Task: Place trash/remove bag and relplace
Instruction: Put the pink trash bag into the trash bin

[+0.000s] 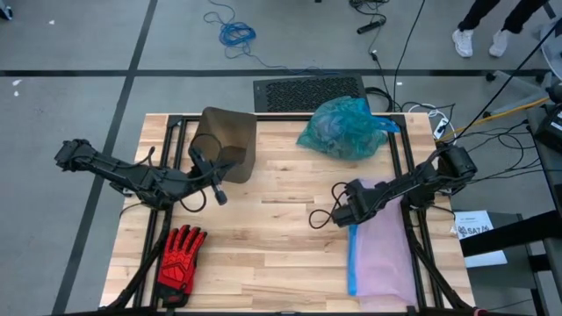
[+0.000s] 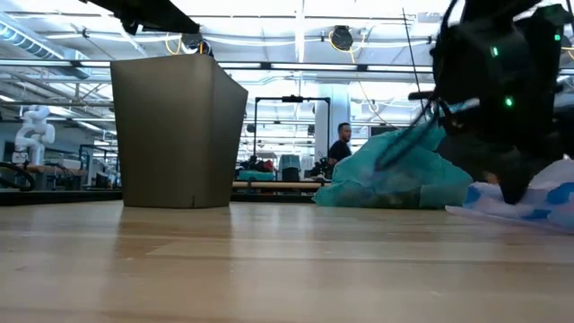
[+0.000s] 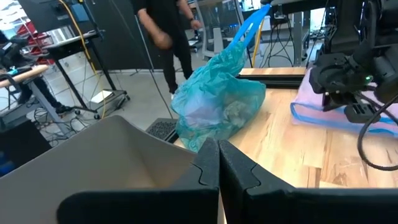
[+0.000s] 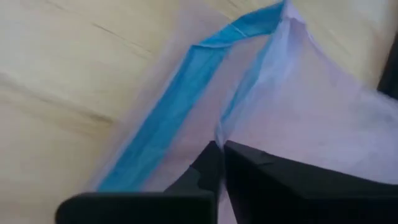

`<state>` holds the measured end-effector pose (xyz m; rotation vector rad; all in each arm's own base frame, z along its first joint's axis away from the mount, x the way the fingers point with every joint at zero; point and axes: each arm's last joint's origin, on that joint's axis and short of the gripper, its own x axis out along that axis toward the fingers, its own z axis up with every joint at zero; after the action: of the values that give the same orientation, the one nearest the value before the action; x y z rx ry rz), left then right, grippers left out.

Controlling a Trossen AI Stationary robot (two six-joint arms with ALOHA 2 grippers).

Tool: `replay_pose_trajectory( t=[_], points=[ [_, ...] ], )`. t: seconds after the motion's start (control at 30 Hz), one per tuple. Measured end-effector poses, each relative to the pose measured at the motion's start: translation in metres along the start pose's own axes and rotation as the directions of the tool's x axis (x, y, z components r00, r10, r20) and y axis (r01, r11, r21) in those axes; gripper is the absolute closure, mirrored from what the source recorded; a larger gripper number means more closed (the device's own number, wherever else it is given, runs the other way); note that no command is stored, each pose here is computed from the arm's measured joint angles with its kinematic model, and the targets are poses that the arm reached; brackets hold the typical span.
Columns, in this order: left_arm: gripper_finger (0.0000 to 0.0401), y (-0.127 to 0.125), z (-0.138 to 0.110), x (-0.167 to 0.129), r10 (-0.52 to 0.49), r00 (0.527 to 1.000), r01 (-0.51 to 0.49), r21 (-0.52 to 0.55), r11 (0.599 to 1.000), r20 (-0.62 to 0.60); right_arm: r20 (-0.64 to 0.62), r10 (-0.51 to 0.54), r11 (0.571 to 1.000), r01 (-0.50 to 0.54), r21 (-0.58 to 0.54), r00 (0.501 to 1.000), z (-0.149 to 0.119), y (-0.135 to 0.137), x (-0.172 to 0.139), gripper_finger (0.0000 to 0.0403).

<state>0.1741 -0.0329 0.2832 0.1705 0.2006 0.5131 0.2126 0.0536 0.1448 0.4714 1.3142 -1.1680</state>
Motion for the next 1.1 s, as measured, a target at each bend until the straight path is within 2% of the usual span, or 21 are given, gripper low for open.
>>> replay_pose_trajectory(
  t=[0.2,0.43,0.67,0.83,1.1],
  points=[
    [0.0399,0.000,0.000,0.000,0.000,1.000,0.000,-0.012,1.000,-0.002,0.115,0.117,0.993,-0.113,-0.042,0.986,0.006,0.008,-0.041,0.0402],
    [0.0399,0.000,0.000,0.000,0.000,1.000,0.000,-0.012,1.000,-0.002,0.310,0.245,0.967,-0.207,-0.152,0.919,0.025,0.017,-0.101,0.0403],
    [0.0399,0.000,0.001,0.000,-0.006,1.000,0.006,-0.013,1.000,0.007,0.513,0.318,0.943,-0.213,-0.254,0.797,0.059,0.015,-0.162,0.0403],
    [0.0399,-0.002,0.012,-0.001,-0.097,0.990,0.098,0.001,0.995,0.106,0.625,0.339,0.934,-0.174,-0.310,0.703,0.087,0.005,-0.202,0.0403],
    [0.0399,0.000,0.026,-0.003,-0.096,0.971,0.084,0.067,0.994,0.220,0.746,0.433,0.895,-0.143,-0.422,0.506,0.125,-0.011,-0.263,0.0403]
  ],
)
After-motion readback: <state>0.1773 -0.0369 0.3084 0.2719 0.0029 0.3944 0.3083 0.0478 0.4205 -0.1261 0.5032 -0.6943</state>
